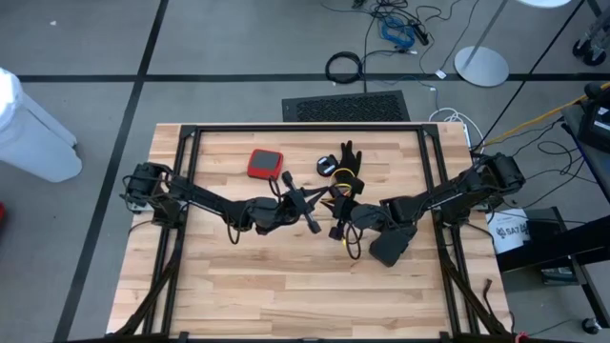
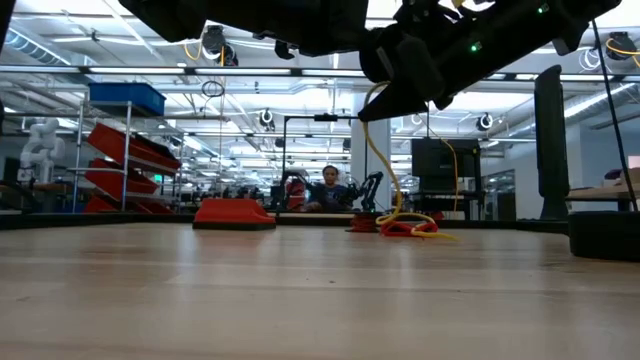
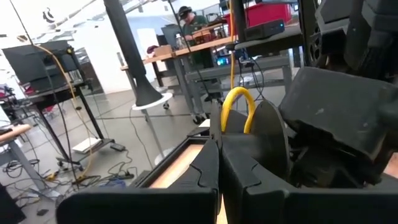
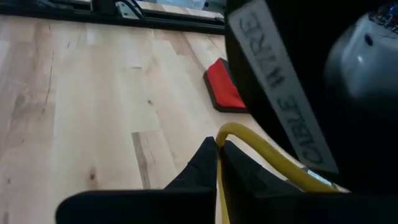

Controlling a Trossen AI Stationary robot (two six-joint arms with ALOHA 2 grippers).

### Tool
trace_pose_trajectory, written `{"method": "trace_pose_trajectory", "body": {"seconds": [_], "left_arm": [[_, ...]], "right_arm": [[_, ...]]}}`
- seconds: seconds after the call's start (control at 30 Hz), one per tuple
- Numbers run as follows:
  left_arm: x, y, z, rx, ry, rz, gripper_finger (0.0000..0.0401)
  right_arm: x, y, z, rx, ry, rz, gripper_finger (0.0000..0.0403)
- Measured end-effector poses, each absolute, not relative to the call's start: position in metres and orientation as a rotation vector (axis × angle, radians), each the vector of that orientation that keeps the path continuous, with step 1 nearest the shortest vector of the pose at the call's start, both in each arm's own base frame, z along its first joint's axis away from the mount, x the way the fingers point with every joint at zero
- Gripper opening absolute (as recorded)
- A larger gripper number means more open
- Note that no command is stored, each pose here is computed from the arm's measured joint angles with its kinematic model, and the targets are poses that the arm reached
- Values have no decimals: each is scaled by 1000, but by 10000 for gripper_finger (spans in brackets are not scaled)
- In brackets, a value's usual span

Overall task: Coil cords
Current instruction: Coil the yellow wire onto spool

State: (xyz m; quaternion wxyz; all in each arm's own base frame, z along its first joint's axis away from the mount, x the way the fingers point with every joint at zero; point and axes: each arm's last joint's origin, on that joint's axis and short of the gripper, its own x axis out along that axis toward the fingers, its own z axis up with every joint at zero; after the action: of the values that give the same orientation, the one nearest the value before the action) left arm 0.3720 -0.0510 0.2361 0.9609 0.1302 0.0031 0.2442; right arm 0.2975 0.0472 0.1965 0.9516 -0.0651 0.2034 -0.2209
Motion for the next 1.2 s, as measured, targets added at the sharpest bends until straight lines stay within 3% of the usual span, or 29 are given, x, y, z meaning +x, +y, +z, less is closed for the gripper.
{"method": "trace_pose_trajectory", "body": {"seconds": [0.4,0.77,1.2], "left_arm": [[370,-47,232,447,129,638,0],[372,-19,234,381,110,743,0],[373,-12,242,241,-25,681,0]], "right_arm": [[287,72,210,-203,378,-338,0],[290,90,220,-250,274,-71,0],[295,74,216,-234,320,38,0]]}}
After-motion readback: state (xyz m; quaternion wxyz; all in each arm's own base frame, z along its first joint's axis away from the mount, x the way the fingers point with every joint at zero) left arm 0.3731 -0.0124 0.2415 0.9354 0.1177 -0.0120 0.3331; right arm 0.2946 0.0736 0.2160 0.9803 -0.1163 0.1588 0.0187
